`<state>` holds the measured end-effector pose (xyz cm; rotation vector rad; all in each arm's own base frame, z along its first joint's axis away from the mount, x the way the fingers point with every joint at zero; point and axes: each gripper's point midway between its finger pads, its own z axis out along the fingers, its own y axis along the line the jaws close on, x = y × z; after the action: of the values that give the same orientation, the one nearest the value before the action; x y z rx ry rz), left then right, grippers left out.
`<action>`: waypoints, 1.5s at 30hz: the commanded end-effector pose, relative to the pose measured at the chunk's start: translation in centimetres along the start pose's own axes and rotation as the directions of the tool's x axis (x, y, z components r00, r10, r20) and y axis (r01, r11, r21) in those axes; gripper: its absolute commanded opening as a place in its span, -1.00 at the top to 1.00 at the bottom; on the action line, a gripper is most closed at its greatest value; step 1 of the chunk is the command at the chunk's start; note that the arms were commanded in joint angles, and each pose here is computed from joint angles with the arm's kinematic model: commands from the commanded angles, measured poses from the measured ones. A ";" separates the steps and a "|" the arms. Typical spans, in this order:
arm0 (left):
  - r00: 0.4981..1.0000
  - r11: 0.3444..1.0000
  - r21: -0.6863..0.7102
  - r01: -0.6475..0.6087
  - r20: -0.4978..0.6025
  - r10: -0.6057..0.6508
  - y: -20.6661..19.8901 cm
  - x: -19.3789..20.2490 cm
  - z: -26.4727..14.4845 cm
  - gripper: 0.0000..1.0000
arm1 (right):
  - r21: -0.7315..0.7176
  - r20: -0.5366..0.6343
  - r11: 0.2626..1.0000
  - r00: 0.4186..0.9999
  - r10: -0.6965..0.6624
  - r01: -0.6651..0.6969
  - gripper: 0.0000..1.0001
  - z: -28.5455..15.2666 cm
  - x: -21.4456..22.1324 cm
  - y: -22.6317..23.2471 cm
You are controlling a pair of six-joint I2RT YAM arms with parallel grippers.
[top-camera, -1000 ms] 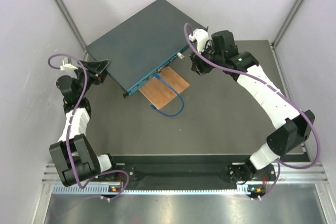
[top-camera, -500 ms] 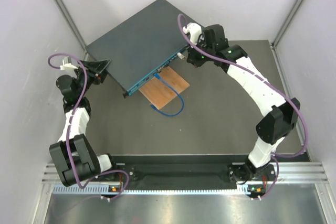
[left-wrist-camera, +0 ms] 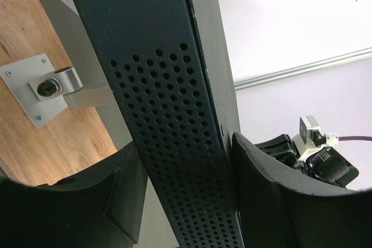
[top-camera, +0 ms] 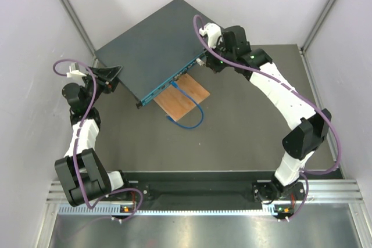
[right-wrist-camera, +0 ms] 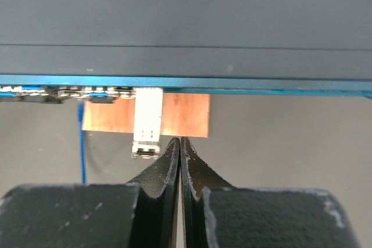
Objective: Insert the plug into the switch port
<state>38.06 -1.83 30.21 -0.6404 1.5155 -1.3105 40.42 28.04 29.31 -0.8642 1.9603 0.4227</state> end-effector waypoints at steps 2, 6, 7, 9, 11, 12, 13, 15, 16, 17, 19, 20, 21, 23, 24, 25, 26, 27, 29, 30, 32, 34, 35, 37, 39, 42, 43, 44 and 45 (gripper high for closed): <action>0.979 0.987 0.072 -0.146 -0.134 0.155 -0.8 3.5 0.8 1.00 | 0.113 0.017 0.994 1.000 -0.004 0.002 1.00 -1.2 -0.8 -1.8; 0.978 0.986 0.072 -0.148 -0.136 0.157 -0.8 3.5 0.9 1.00 | 0.093 -0.021 0.995 1.000 -0.022 0.024 1.00 -1.8 0.4 -2.0; 0.978 0.986 0.072 -0.148 -0.136 0.157 -0.8 3.5 0.9 1.00 | 0.078 -0.027 0.996 0.999 -0.030 0.032 1.00 -1.9 0.6 -1.7; 0.979 0.987 0.069 -0.146 -0.135 0.154 -0.7 3.4 0.9 1.00 | 0.012 -0.043 0.998 0.997 -0.061 0.062 1.00 -2.1 1.2 -0.5; 0.979 0.987 0.070 -0.144 -0.137 0.153 -0.7 3.5 1.0 1.00 | -0.043 -0.067 0.996 0.994 -0.086 0.084 1.00 -2.1 1.9 0.6; 0.979 0.987 0.069 -0.146 -0.134 0.154 -0.7 3.4 1.0 1.00 | -0.054 -0.070 0.995 0.994 -0.088 0.084 0.99 -2.1 2.0 0.8; 0.979 0.987 0.068 -0.144 -0.137 0.152 -0.6 3.5 1.0 1.00 | -0.061 -0.069 0.994 0.994 -0.090 0.085 1.00 -2.2 2.0 1.0; 0.978 0.987 0.070 -0.147 -0.136 0.156 -0.7 3.5 1.0 1.00 | -0.073 -0.059 0.993 0.994 -0.092 0.087 1.00 -2.2 1.8 1.4; 0.978 0.987 0.070 -0.144 -0.140 0.153 -0.7 3.7 1.0 1.00 | -0.070 -0.049 0.994 0.995 -0.090 0.086 0.99 -2.3 1.5 1.4; 0.979 0.987 0.069 -0.143 -0.137 0.151 -0.7 3.6 1.0 1.00 | -0.070 -0.037 0.994 0.996 -0.087 0.084 1.00 -2.4 1.0 1.5; 0.979 0.987 0.069 -0.145 -0.133 0.154 -0.7 3.5 1.0 1.00 | -0.061 -0.020 0.995 0.996 -0.084 0.083 1.00 -2.3 0.4 1.5; 0.979 0.987 0.071 -0.145 -0.137 0.154 -0.8 3.6 1.0 1.00 | -0.057 -0.017 0.995 0.997 -0.080 0.079 1.00 -2.1 0.3 1.4; 0.979 0.987 0.072 -0.145 -0.137 0.154 -0.8 3.6 1.0 1.00 | -0.052 -0.011 0.996 0.997 -0.077 0.077 1.00 -2.0 0.0 1.3; 0.979 0.987 0.071 -0.145 -0.136 0.153 -0.8 3.6 1.0 1.00 | -0.052 -0.002 0.996 0.997 -0.072 0.072 1.00 -1.5 -0.5 1.3; 0.979 0.987 0.072 -0.146 -0.135 0.155 -0.8 3.6 1.0 1.00 | -0.054 0.001 0.996 0.998 -0.069 0.069 1.00 -1.4 -0.6 1.4; 0.978 0.986 0.074 -0.148 -0.136 0.157 -0.9 3.5 1.0 1.00 | -0.056 0.006 0.996 0.998 -0.067 0.068 1.00 -1.4 -0.8 1.5; 0.978 0.986 0.074 -0.147 -0.138 0.156 -0.9 3.6 1.0 1.00 | -0.057 0.015 0.996 0.998 -0.067 0.068 1.00 -1.1 -1.2 1.4; 0.978 0.987 0.073 -0.146 -0.138 0.155 -0.9 3.6 1.0 1.00 | -0.059 0.020 0.996 0.998 -0.064 0.065 0.99 -1.1 -1.5 1.6; 0.978 0.987 0.071 -0.147 -0.138 0.155 -0.8 3.6 1.0 1.00 | -0.063 0.032 0.996 0.998 -0.061 0.063 1.00 -0.9 -2.1 1.8; 0.978 0.986 0.073 -0.147 -0.140 0.157 -0.8 3.7 1.0 1.00 | -0.064 0.035 0.996 0.997 -0.062 0.064 1.00 -0.7 -2.3 1.9; 0.978 0.987 0.069 -0.146 -0.138 0.155 -0.6 3.6 1.0 1.00 | -0.064 0.042 0.996 0.998 -0.055 0.058 0.99 -0.5 -2.6 1.8; 0.978 0.986 0.071 -0.148 -0.137 0.157 -0.7 3.6 1.0 1.00 | -0.058 0.049 0.997 0.997 -0.056 0.058 1.00 -0.1 -2.8 1.7; 0.978 0.987 0.071 -0.145 -0.141 0.154 -0.6 3.7 1.0 1.00 | -0.058 0.048 0.997 0.998 -0.051 0.054 1.00 0.1 -2.9 1.7; 0.978 0.987 0.069 -0.144 -0.142 0.152 -0.5 3.7 1.0 1.00 | -0.057 0.059 0.997 0.997 -0.048 0.052 1.00 0.3 -3.2 1.6; 0.977 0.986 0.072 -0.147 -0.144 0.156 -0.6 3.9 0.9 1.00 | -0.062 0.067 0.997 0.997 -0.041 0.045 1.00 0.6 -3.6 1.7; 0.978 0.987 0.067 -0.145 -0.144 0.153 -0.4 3.9 0.9 1.00 | -0.069 0.082 0.997 0.996 -0.039 0.044 0.99 0.8 -4.4 2.0; 0.978 0.987 0.067 -0.144 -0.143 0.153 -0.4 3.9 0.9 1.00 | -0.071 0.087 0.996 0.995 -0.041 0.047 1.00 0.9 -4.6 2.1; 0.978 0.987 0.066 -0.143 -0.143 0.152 -0.4 3.9 0.9 1.00 | -0.071 0.093 0.996 0.995 -0.040 0.047 1.00 1.0 -4.9 2.2; 0.978 0.988 0.065 -0.142 -0.142 0.150 -0.4 3.9 0.9 1.00 | -0.072 0.096 0.996 0.995 -0.041 0.048 1.00 1.1 -5.1 2.3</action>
<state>38.10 -1.84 30.21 -0.6424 1.5157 -1.3090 41.10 30.16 29.23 -0.9327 1.9631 0.4481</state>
